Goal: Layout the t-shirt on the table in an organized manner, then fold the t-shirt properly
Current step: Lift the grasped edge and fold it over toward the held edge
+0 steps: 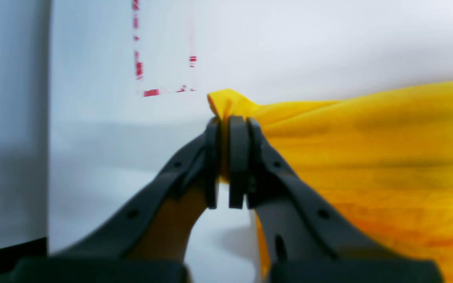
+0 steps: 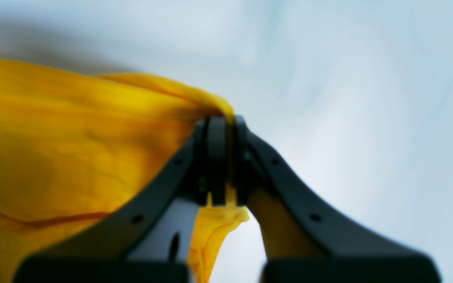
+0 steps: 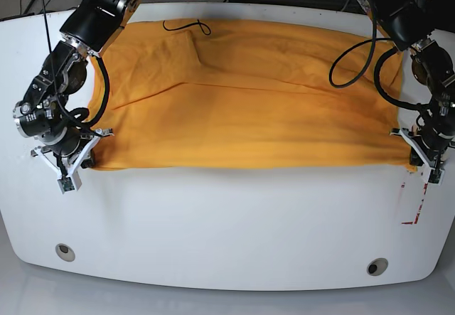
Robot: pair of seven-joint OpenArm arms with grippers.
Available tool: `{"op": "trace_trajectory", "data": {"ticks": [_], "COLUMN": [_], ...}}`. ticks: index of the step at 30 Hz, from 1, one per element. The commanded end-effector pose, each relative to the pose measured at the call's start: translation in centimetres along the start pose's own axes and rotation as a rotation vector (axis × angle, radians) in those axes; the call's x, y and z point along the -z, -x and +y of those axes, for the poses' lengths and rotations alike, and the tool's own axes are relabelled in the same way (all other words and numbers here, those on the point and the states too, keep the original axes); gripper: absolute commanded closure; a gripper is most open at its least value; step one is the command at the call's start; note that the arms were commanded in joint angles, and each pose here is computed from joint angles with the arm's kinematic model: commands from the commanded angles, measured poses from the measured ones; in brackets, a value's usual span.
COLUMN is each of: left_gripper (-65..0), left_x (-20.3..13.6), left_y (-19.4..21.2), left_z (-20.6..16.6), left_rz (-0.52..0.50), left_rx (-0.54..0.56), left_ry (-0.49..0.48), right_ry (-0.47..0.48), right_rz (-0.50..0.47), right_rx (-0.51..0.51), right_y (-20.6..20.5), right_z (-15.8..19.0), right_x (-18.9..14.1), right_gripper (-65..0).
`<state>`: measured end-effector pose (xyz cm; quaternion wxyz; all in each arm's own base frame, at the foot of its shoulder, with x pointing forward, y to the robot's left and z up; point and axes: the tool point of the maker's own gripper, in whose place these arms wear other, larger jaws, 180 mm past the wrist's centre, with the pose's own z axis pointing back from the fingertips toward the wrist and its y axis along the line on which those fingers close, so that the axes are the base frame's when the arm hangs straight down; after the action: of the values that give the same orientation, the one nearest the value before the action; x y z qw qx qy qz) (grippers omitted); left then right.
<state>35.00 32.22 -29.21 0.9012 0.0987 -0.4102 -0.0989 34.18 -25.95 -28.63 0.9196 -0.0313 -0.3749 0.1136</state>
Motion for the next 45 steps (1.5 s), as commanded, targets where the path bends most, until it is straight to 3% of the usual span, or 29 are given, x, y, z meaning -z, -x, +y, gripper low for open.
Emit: {"op": "trace_trajectory", "data": {"ticks": [1,5,16,31,38,45], "left_gripper": [-1.1,-1.1,-1.1,-1.1,-1.1,-1.5], "left_x": [-1.0,-1.5,-2.0,-3.7,-4.0,-4.3], "left_y": [-1.4,-0.8,1.7,6.7,8.0,9.6], "left_z": [1.0,0.6,-0.1,0.0,-0.4,-0.8], "left_rz": [-0.035,-0.03,0.02,0.12,0.151,0.188], "left_rx": [0.016,0.025,0.045,0.047,0.051,0.056], "left_ry": [-0.03,-0.023,-0.012,-0.027,-0.018,-0.008], "right_ry": [0.05,0.057,-0.058,-0.084,-0.074,-0.134], "right_rz": [-0.025,-0.018,0.032,0.115,0.138,0.143], "right_rx": [-0.032,-0.051,-0.032,-0.059,-0.023,-0.005], "right_y": [-0.6,0.4,4.6,8.4,9.6,10.7], "right_z": [-0.9,-0.4,2.1,3.2,2.7,3.9], "right_x": [-1.4,-2.1,-2.2,-3.6,-4.1,-4.4], "right_gripper": [-0.8,-0.8,-0.8,-0.6,-0.6,-1.1]}}
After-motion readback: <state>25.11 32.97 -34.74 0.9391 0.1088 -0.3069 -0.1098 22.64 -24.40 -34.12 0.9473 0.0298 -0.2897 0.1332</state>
